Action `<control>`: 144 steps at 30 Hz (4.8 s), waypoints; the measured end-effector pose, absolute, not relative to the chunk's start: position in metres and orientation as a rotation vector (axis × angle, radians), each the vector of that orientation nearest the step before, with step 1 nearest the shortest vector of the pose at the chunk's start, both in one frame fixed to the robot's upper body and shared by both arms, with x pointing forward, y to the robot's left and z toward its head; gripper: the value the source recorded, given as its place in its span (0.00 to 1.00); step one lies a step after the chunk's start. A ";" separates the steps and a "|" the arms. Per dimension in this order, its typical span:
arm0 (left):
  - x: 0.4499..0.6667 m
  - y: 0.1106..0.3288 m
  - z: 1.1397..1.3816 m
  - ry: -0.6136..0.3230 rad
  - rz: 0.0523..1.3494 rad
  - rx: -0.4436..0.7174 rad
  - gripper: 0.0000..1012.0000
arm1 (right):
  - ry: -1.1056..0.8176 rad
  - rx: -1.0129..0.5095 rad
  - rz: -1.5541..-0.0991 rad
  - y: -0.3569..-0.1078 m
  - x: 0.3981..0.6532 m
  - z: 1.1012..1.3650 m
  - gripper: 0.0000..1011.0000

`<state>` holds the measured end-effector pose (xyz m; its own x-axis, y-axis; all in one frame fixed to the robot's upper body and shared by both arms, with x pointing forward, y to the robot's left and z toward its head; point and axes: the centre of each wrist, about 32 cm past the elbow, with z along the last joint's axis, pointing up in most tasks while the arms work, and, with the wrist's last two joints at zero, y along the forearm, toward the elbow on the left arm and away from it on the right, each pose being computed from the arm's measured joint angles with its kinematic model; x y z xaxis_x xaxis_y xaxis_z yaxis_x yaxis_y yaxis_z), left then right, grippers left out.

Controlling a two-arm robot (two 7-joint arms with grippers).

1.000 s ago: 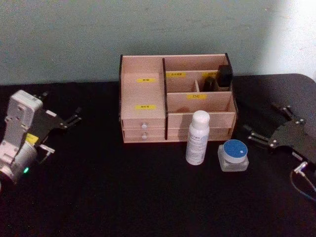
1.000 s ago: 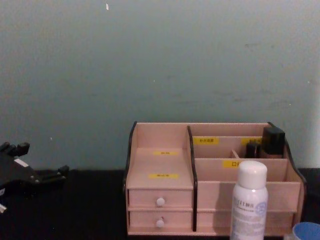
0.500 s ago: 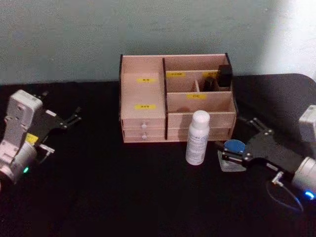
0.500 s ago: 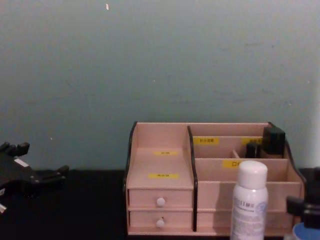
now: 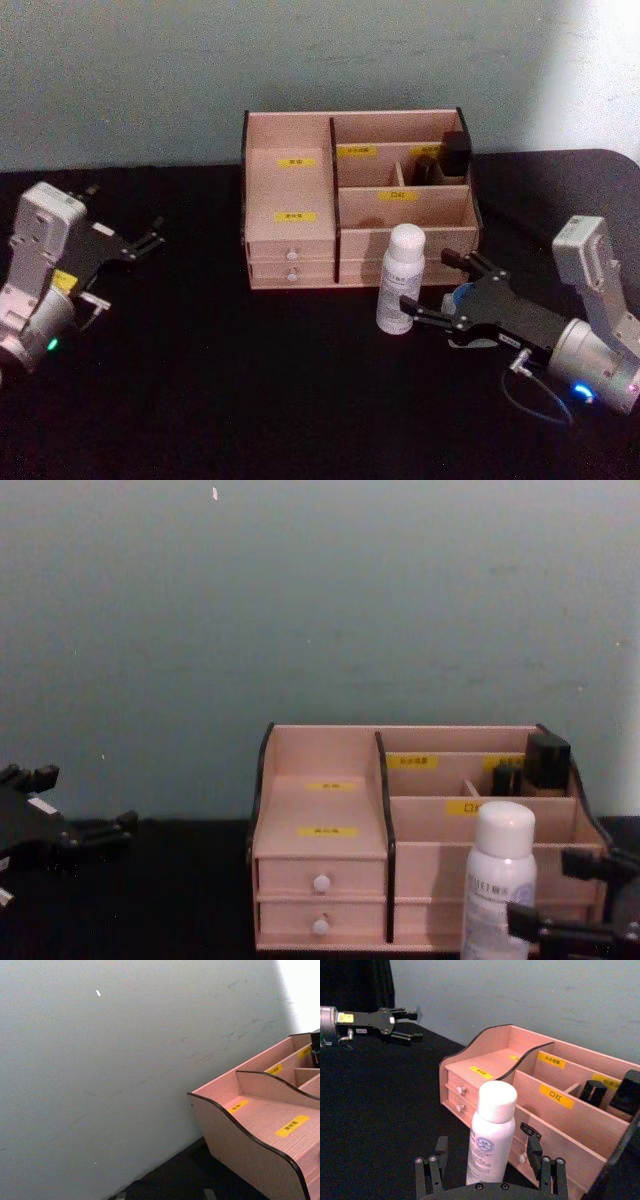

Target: Pick up the facial cleanser and watermelon frost from the table and place them into the tiered storage box.

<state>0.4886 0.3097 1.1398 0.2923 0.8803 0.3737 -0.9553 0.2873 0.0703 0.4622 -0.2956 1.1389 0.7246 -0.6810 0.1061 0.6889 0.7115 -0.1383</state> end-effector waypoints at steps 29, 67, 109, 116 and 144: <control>0.489 0.310 1.140 -0.285 1.248 0.304 0.99 | -0.001 -0.168 -0.754 -0.279 0.489 1.126 0.99; 0.489 0.310 1.140 -0.285 1.248 0.304 0.99 | 0.003 -0.165 -0.754 -0.279 0.490 1.126 0.59; 0.489 0.310 1.140 -0.285 1.248 0.304 0.99 | -0.032 -0.005 -0.675 -0.282 0.506 1.187 0.59; 0.489 0.310 1.140 -0.285 1.248 0.304 0.99 | -0.067 0.003 -0.738 -0.276 0.520 1.195 0.59; 0.489 0.310 1.140 -0.285 1.248 0.304 0.99 | -0.114 0.015 -0.881 -0.254 0.574 1.194 0.59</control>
<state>0.4886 0.3097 1.1398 0.2922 0.8803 0.3737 -0.9553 0.2873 0.0702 0.5735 -0.2537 1.1943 0.6309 -0.7702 0.0938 0.7686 0.6369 0.0601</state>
